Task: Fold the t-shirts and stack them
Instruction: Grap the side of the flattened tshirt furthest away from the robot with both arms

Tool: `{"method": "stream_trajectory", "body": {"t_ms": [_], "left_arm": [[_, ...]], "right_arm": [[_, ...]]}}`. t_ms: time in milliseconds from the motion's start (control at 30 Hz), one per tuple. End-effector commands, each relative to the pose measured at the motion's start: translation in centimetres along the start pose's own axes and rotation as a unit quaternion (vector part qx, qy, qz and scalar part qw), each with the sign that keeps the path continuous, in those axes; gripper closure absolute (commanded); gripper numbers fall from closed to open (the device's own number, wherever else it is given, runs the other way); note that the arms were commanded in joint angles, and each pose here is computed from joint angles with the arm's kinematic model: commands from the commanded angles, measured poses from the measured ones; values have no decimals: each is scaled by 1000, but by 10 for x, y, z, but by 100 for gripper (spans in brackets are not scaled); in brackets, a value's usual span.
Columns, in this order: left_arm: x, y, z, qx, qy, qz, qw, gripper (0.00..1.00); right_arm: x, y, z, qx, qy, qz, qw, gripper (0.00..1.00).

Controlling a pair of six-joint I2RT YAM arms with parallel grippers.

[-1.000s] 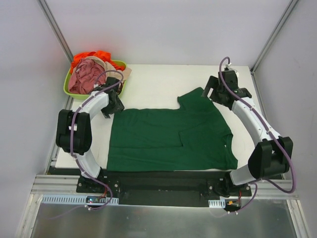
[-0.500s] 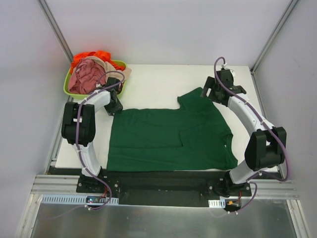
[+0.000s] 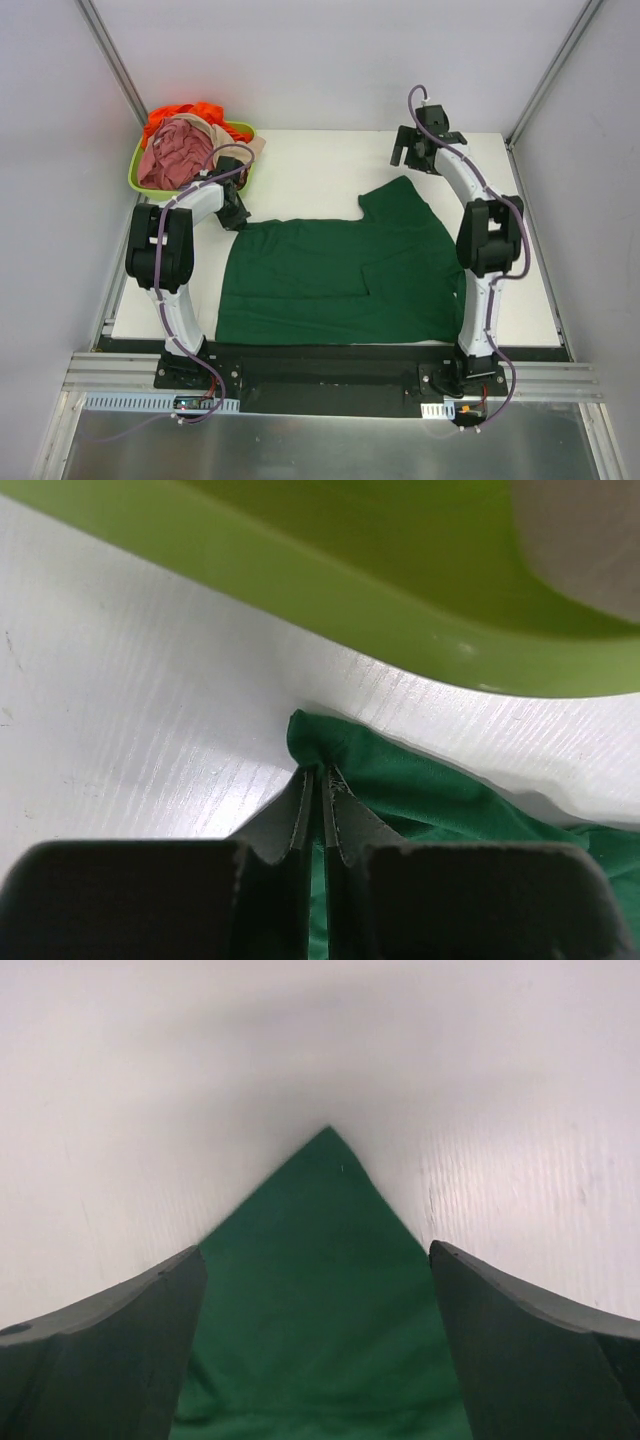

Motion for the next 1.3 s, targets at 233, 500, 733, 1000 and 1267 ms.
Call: {"method": "stream_trajectory", "body": {"t_ms": [233,500,733,1000,1267], "left_arm": [[0,5,0,1,-2,-19,1000,100],[0,10,1,-6,3,-19,1000,100],[1,9,-1,-3,4,-19,1000,100],[2,10,0,-6,3,-18,1000,100],[1,10,0,-6,-1,-23,1000,100]], "right_arm": [[4,-67,32,9,-49,51,997,4],[7,-98,2,73,-67,28,995,4],[10,-104,-13,107,-49,22,993,4],[13,-90,-23,124,24,-25,992,22],[15,-98,-25,136,33,-16,990,44]]}}
Point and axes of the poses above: each gripper's point midway between its finger pads, its own y axis back along the fingers, its own x axis along the line the jaws close on, z = x × y, the point moved 9 cm from there along y, back along the fingers, and after that the axes turned 10 degrees about y, right-handed, at the moved point
